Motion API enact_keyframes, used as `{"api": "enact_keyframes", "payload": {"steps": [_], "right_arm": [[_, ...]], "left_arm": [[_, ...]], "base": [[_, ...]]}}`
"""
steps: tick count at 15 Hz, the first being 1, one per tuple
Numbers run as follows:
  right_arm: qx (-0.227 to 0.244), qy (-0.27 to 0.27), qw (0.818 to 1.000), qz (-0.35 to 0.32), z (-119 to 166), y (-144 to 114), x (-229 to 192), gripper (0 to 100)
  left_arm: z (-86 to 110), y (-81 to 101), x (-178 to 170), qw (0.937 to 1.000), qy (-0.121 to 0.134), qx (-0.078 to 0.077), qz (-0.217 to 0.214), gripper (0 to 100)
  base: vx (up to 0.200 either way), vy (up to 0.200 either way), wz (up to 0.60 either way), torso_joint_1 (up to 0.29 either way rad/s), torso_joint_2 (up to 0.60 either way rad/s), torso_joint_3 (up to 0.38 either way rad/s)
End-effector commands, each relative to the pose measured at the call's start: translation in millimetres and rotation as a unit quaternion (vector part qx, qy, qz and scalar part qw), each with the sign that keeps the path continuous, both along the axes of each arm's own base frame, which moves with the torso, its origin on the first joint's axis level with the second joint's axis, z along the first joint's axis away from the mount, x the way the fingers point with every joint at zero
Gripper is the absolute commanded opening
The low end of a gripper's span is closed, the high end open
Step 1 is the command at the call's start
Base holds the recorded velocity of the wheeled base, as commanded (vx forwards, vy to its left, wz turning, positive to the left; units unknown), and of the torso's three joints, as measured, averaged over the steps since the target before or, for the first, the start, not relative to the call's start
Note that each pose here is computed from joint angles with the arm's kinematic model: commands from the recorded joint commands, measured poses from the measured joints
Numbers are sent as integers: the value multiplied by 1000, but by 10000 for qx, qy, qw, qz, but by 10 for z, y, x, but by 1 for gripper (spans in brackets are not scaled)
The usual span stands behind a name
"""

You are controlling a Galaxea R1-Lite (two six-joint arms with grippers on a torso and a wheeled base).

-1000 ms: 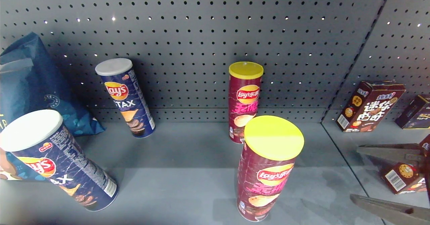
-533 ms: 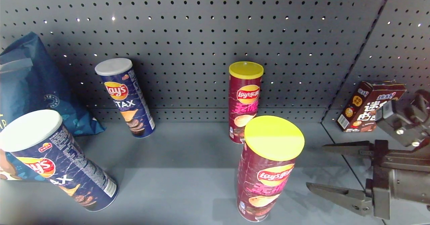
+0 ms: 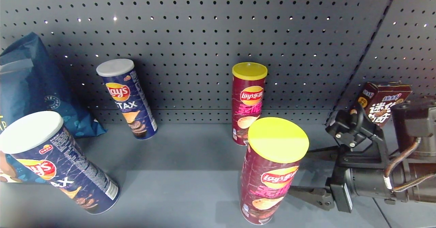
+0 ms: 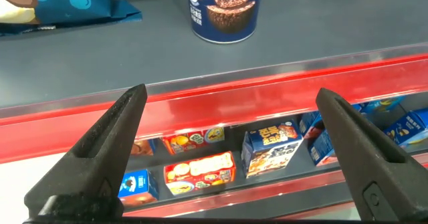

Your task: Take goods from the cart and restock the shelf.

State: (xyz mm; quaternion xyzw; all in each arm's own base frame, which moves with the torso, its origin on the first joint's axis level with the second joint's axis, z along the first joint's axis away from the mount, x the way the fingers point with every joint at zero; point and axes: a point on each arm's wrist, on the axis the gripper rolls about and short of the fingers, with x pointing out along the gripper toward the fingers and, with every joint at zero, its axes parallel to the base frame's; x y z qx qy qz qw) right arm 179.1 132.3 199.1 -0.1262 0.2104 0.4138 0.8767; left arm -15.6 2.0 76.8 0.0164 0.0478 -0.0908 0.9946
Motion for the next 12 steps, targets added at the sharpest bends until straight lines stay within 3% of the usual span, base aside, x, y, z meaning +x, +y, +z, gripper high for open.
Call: {"api": "enact_keyframes", "payload": {"steps": [1, 12], "right_arm": [[-117, 93, 9999, 62, -51, 160, 112, 100], [-181, 180, 9997, 55, -119, 91, 27, 100]], "left_arm": [[0, 0, 1, 10000, 7, 1, -1, 100], [0, 0, 1, 10000, 7, 1, -1, 100]], "base": [[0, 0, 0, 0, 0, 0], [0, 0, 0, 0, 0, 0]]}}
